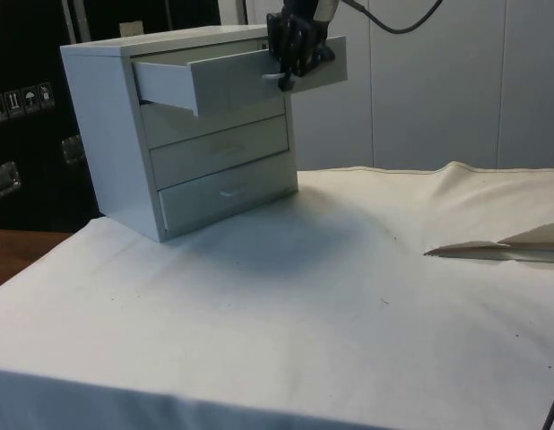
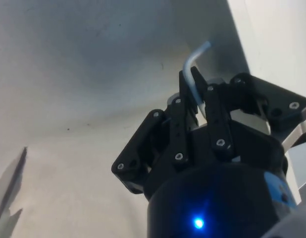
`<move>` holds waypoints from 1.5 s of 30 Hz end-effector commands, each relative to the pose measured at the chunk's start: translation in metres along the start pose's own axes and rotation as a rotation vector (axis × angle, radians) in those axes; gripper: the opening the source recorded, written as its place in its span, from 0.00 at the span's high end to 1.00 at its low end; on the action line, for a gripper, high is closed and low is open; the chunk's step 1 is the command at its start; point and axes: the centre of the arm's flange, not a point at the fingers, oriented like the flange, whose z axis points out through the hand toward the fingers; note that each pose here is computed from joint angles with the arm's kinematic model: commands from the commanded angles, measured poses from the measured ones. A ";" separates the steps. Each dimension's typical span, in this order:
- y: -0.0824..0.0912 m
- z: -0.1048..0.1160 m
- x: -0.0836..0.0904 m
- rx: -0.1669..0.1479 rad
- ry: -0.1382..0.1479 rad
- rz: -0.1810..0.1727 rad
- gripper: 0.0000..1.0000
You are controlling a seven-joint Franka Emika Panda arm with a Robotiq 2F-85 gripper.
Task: Open the drawer, then close it.
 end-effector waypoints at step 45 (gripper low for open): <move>-0.030 -0.005 0.015 -0.208 -0.056 -0.003 0.57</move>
